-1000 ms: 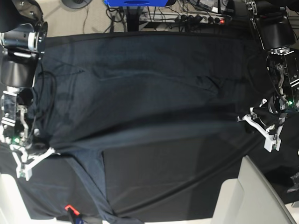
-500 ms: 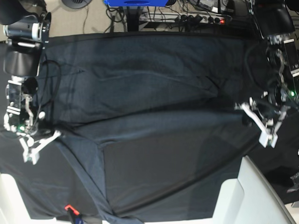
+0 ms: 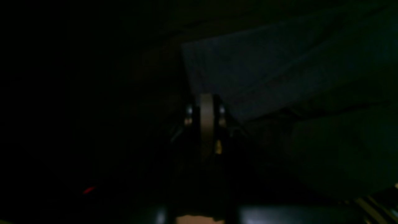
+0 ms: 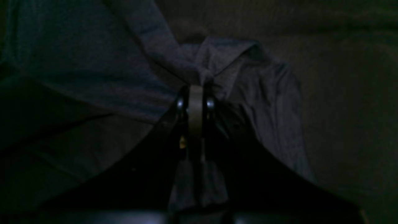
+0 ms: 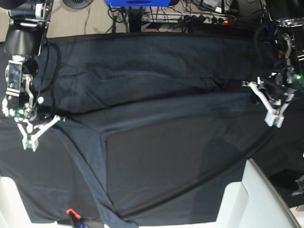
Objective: Fold the T-shirt properly
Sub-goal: 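Carry the held hem with both grippers over the body toward the collar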
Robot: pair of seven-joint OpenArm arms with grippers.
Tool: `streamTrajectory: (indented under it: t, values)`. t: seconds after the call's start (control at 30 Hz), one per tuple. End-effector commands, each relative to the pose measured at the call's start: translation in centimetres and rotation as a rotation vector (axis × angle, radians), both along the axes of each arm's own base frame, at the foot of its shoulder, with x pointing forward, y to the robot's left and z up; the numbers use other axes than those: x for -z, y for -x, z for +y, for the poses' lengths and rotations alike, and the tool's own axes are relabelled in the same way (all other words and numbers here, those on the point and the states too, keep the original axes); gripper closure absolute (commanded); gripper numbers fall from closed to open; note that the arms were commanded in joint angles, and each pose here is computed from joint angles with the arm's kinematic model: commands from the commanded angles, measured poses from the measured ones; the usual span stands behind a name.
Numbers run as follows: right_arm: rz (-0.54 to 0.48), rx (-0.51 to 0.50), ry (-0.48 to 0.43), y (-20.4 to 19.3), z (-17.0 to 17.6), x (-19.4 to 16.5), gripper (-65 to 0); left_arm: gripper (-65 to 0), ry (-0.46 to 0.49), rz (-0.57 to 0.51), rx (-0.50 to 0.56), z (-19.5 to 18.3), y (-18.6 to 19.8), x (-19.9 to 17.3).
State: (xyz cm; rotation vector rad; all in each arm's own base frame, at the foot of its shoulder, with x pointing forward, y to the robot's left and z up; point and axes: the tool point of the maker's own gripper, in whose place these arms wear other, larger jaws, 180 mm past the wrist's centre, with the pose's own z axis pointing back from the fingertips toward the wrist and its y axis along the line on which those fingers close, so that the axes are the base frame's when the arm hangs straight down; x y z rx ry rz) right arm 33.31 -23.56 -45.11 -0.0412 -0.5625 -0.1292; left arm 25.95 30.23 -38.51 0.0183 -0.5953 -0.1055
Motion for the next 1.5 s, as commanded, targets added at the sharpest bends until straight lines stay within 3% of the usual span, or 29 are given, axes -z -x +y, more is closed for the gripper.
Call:
streamTrajectory:
  t: [0.0, 0.27, 0.7, 0.9, 1.1, 1.47]
  values:
    - [-0.046, 0.005, 0.019, -1.0, -0.8, -1.3, -0.2, 0.0, -0.032, -0.038, -0.010, 1.3, -0.5, -1.4]
    - [-0.029, 0.086, 0.032, 2.6, -3.3, -0.9, -0.2, 0.0, -0.032, 0.004, 0.030, 1.7, 0.9, -0.3]
    - [0.057, 0.087, -0.010, 5.9, -1.4, 1.6, -0.2, 0.0, -0.027, 0.019, 0.026, 1.7, 1.5, 0.2]
    - [0.030, 0.078, 0.014, 6.4, -1.6, 0.5, -0.2, 0.0, -0.013, -0.010, 0.036, 1.3, 2.4, 0.9]
    - [0.063, 0.145, -0.014, 8.0, -2.4, 1.1, -0.2, 0.0, -0.012, 0.000, 0.033, 1.4, 2.9, 1.2]
    - [0.061, 0.138, 0.003, 9.0, -2.5, 0.8, -0.2, 0.0, -0.007, 0.023, 0.038, 1.2, 4.1, 1.7]
